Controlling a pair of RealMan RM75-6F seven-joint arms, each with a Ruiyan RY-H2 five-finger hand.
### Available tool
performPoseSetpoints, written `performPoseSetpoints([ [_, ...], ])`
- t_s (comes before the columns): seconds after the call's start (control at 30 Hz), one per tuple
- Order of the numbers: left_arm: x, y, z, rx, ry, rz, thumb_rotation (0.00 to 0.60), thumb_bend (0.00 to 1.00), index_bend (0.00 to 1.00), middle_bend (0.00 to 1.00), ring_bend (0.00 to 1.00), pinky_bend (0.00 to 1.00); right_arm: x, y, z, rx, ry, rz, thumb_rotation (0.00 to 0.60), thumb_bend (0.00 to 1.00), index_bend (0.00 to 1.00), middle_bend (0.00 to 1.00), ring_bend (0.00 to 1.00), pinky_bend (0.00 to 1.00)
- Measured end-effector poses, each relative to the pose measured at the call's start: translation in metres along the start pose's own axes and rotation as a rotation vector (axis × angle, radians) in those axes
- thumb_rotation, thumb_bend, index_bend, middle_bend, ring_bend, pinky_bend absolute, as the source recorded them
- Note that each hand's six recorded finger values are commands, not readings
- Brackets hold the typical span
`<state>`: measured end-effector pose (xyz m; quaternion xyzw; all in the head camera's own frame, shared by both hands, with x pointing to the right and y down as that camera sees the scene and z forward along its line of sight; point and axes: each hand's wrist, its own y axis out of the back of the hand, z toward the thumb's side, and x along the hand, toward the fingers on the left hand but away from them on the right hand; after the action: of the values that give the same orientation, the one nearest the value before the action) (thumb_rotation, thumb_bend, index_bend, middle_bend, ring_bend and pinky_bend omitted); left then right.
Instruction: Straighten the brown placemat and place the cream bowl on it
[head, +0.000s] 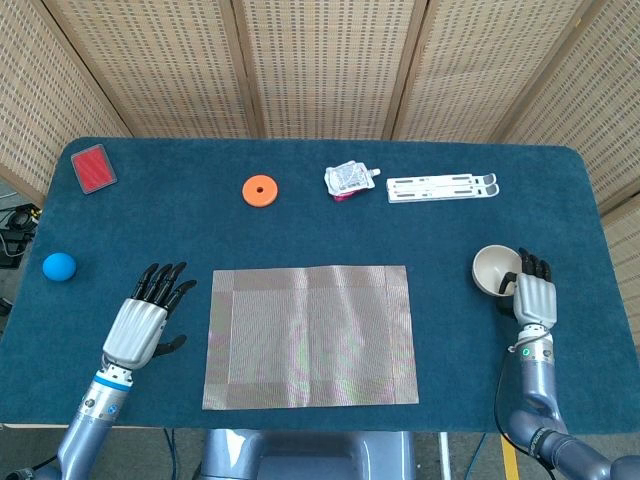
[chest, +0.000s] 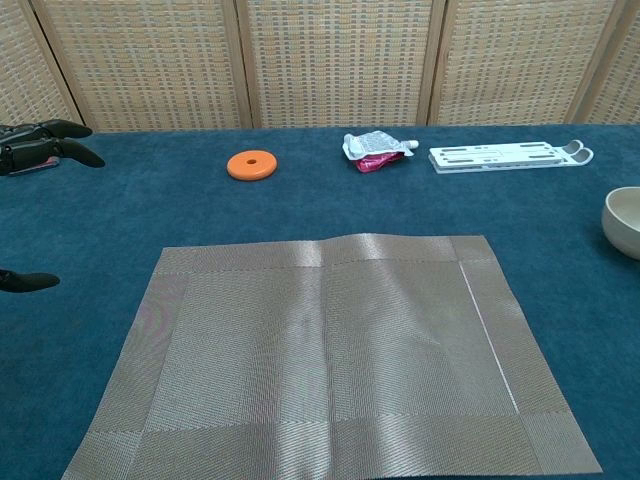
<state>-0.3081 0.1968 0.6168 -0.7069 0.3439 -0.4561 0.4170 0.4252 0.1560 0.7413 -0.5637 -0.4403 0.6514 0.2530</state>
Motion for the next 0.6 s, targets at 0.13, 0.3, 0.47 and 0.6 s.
performPoseSetpoints([
  [0.13, 0.000, 0.002, 0.000, -0.007, -0.002, 0.004, 0.600, 0.13, 0.16, 0.00, 0.00, 0.00, 0.002, 0.001, 0.006, -0.001, 0.019, -0.014, 0.600, 0.52, 0.76, 0.14, 0.00, 0.00],
  [0.3, -0.001, 0.005, -0.001, -0.011, -0.002, 0.013, 0.600, 0.13, 0.16, 0.00, 0.00, 0.00, 0.008, 0.003, 0.019, -0.015, 0.055, -0.031, 0.600, 0.52, 0.76, 0.15, 0.00, 0.00],
  [0.47, -0.003, 0.009, -0.001, -0.017, -0.004, 0.026, 0.600, 0.13, 0.16, 0.00, 0.00, 0.00, 0.023, 0.008, 0.046, -0.036, 0.134, -0.049, 0.600, 0.52, 0.76, 0.15, 0.00, 0.00],
  [0.6, -0.003, 0.011, -0.003, -0.020, 0.000, 0.031, 0.600, 0.13, 0.16, 0.00, 0.00, 0.00, 0.039, 0.012, 0.072, -0.045, 0.211, -0.056, 0.600, 0.52, 0.76, 0.15, 0.00, 0.00],
])
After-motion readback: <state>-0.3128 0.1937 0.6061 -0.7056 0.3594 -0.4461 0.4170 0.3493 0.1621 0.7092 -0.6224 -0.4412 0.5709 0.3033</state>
